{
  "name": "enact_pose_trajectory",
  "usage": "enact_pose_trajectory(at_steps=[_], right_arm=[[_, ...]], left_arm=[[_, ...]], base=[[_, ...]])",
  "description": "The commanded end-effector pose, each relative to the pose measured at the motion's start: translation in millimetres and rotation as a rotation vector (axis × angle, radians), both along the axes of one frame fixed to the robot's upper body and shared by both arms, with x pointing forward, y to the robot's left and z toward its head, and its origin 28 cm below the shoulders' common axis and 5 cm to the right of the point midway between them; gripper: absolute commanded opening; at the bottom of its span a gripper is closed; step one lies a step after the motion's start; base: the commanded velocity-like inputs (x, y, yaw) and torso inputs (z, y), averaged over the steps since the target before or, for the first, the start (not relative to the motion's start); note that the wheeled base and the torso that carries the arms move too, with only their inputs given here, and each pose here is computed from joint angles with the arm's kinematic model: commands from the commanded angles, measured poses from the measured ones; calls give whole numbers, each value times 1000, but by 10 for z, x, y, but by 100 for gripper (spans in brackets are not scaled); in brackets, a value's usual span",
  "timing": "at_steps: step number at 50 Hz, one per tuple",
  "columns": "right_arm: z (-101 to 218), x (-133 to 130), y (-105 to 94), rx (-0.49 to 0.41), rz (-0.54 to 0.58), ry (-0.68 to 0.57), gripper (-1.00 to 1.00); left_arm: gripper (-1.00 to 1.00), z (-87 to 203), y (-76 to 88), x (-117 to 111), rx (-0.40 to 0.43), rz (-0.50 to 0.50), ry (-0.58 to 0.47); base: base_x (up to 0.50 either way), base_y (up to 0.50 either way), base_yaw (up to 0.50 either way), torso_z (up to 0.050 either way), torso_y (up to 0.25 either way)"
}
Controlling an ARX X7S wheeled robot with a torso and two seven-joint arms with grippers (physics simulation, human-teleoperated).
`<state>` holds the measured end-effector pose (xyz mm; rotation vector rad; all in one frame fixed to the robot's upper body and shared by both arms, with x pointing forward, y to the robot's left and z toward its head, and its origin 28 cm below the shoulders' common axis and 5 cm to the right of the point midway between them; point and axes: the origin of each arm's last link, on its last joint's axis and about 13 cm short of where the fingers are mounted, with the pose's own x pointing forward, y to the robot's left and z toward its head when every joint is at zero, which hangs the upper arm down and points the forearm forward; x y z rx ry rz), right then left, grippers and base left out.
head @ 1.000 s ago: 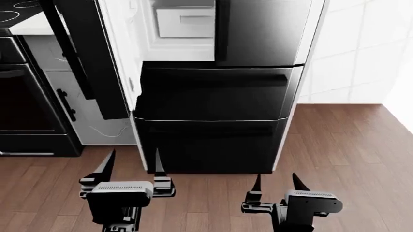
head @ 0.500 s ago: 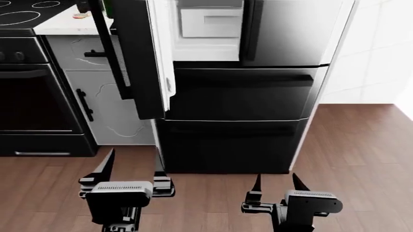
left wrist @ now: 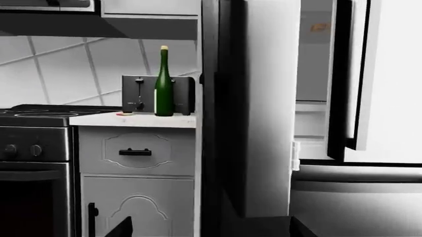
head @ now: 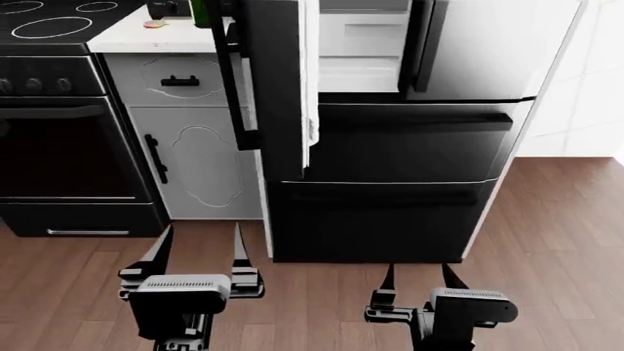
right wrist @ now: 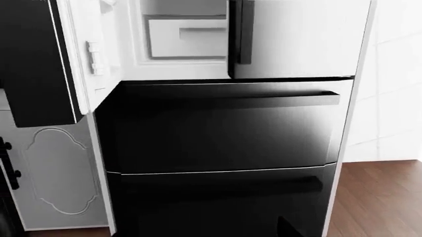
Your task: Close the fridge doors
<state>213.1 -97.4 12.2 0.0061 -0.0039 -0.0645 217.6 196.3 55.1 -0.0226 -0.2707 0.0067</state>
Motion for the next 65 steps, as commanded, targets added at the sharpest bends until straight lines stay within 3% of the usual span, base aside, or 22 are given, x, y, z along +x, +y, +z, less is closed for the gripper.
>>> enact_pose_trajectory(at_steps=[1,65], right_arm=[[0,1,-1,-1,0,0,100],[-3,3,1,-2,1,2,100]], left_arm=[[100,0,-3,1,0,-2,0],[100,12,1,4,-2,-2,-6]], base=[[-1,352,0,0,0],[-1,355,0,0,0]])
